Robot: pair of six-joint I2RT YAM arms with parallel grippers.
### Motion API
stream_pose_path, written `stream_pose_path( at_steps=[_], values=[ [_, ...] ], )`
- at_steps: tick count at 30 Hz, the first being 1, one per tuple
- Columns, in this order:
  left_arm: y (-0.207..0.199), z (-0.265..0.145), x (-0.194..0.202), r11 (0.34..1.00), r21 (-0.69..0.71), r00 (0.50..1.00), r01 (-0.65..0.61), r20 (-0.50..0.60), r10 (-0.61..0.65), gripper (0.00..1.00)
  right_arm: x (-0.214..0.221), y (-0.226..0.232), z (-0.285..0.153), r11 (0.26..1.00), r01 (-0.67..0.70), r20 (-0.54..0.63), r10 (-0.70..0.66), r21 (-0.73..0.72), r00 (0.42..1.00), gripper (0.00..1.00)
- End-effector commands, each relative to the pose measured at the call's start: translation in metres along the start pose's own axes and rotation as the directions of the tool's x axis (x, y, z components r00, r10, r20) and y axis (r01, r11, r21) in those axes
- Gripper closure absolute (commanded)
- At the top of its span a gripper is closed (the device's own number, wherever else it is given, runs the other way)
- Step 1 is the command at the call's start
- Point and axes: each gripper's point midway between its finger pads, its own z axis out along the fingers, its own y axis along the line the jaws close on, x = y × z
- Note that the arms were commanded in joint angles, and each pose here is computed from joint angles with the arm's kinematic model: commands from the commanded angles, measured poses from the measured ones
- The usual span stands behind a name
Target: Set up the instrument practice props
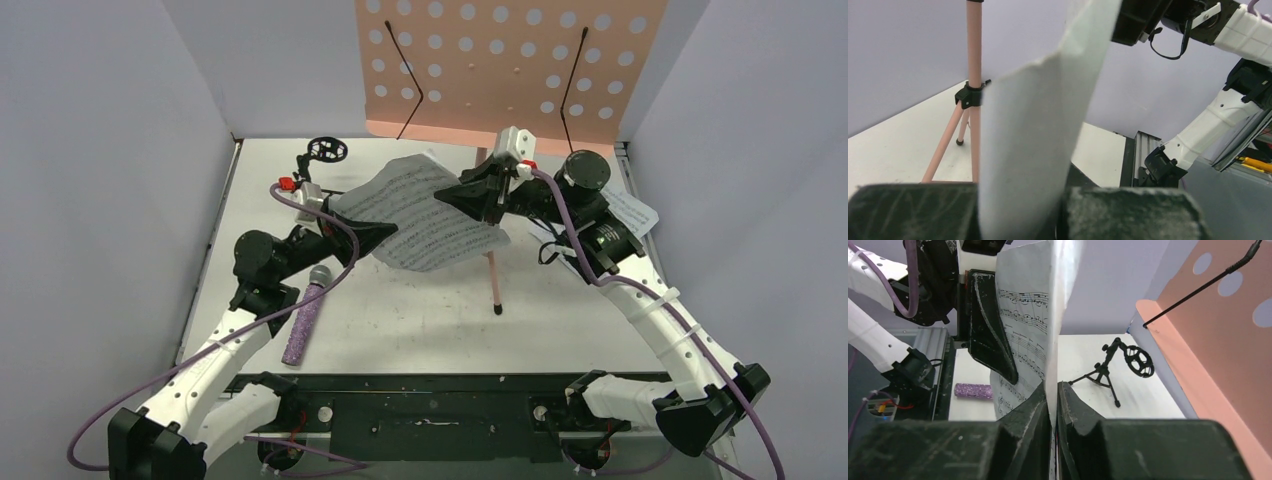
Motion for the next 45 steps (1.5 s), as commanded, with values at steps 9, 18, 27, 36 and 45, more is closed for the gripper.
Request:
stream_pose_path(
  at_steps=[9, 18, 27, 36, 45],
  values=[
    [0.011, 0.006, -0.04, 0.989, -0.081, 0.982, -0.12, 0.138, 0.13, 0.35, -0.086, -0.019, -0.013, 0.995, 0.036, 0.276, -0.06, 0.093, 0.959, 0.95],
    [0.006, 0.013, -0.059, 0.982, -0.049, 0.962, -0.185, 0.194, 0.191, 0.33, -0.103, -0.018, -0.019, 0.996, 0.035, 0.317, -0.061, 0.087, 0.947, 0.95],
    [0.0, 0.026, -0.082, 0.975, -0.002, 0.947, -0.222, 0.236, 0.216, 0.43, -0.107, -0.016, -0.019, 0.998, 0.017, 0.347, -0.038, 0.064, 0.937, 0.95],
    [-0.007, 0.031, -0.089, 0.975, 0.047, 0.95, -0.216, 0.24, 0.199, 0.67, -0.096, -0.019, -0.017, 0.998, -0.007, 0.318, -0.016, 0.069, 0.948, 0.95],
    [-0.012, 0.038, -0.082, 0.974, 0.109, 0.965, -0.197, 0.199, 0.173, 0.77, -0.087, -0.017, -0.015, 0.998, -0.025, 0.294, 0.009, 0.049, 0.956, 0.95]
  ],
)
